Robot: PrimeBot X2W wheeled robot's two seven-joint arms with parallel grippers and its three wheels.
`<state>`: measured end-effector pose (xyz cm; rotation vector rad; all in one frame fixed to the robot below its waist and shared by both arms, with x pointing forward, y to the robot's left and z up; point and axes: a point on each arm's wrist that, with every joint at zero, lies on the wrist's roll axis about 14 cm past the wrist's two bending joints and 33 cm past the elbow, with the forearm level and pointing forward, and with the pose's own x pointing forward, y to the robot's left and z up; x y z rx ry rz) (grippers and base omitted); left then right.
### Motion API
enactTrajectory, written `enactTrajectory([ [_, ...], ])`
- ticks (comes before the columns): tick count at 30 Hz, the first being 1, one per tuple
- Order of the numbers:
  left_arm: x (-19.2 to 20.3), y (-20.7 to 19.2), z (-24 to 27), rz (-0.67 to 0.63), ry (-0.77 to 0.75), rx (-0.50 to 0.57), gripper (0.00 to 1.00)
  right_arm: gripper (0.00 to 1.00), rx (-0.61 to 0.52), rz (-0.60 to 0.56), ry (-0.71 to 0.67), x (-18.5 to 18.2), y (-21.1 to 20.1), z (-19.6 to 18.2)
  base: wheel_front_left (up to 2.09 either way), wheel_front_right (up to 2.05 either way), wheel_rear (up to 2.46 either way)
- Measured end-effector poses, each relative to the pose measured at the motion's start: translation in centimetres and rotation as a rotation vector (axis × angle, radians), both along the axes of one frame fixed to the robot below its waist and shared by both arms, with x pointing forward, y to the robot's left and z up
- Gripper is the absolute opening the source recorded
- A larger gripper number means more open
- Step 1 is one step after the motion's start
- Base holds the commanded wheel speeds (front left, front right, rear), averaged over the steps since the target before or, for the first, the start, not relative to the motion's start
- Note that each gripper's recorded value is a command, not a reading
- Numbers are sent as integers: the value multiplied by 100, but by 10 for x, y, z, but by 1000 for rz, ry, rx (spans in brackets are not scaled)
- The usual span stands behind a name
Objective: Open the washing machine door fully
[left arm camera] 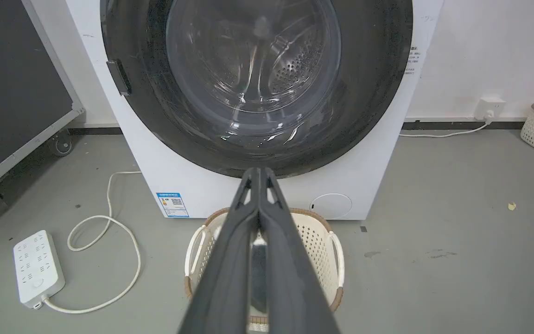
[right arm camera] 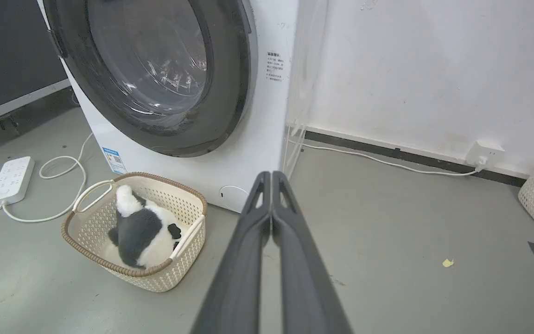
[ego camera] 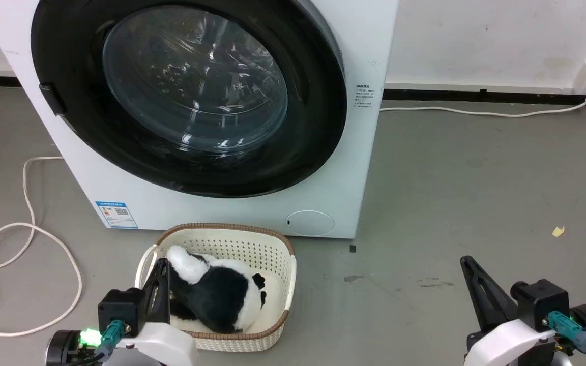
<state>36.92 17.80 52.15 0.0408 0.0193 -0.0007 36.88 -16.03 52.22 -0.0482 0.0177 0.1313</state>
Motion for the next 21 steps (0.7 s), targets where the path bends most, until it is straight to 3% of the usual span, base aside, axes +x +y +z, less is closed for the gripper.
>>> enactTrajectory([
  [21,0,0,0,0,0,0,0,0,0,0,0,0,0,0,0,0,0],
])
